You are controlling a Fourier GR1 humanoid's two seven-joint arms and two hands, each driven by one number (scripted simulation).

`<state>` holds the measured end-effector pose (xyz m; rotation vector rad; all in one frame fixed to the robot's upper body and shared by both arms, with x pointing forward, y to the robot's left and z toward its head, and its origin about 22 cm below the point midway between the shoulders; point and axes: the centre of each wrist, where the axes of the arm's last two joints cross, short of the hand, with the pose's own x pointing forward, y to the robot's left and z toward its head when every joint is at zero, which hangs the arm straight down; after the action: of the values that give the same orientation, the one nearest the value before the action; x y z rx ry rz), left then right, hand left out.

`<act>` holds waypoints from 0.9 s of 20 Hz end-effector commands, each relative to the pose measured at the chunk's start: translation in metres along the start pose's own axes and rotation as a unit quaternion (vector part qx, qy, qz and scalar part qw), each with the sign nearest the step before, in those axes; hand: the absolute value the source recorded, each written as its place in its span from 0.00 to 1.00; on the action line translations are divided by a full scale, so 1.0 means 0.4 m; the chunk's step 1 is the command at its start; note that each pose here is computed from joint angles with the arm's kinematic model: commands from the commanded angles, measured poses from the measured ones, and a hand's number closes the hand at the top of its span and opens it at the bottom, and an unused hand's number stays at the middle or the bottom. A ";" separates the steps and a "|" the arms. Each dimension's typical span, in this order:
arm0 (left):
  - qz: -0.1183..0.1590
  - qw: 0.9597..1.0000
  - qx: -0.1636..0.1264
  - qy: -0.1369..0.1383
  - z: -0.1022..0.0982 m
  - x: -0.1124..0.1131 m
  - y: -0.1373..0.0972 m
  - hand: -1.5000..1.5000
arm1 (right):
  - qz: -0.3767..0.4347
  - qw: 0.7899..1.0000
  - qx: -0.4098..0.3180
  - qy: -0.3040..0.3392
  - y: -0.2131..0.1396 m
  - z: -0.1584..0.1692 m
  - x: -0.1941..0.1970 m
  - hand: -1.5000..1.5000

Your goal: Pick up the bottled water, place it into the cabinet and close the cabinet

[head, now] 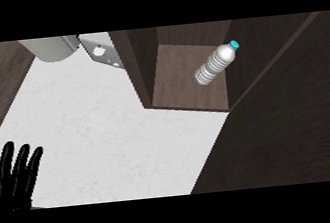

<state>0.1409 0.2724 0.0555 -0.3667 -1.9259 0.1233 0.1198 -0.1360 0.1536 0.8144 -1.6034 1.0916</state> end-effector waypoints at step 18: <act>0.002 1.000 0.005 -0.002 0.010 0.012 0.025 0.00 | -0.217 0.946 -0.241 -0.020 -0.091 -0.013 -0.115 1.00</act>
<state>0.1388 0.2829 0.0554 -0.3592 -1.9251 0.1265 0.1413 -0.1537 0.1287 0.9232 -1.5190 0.6183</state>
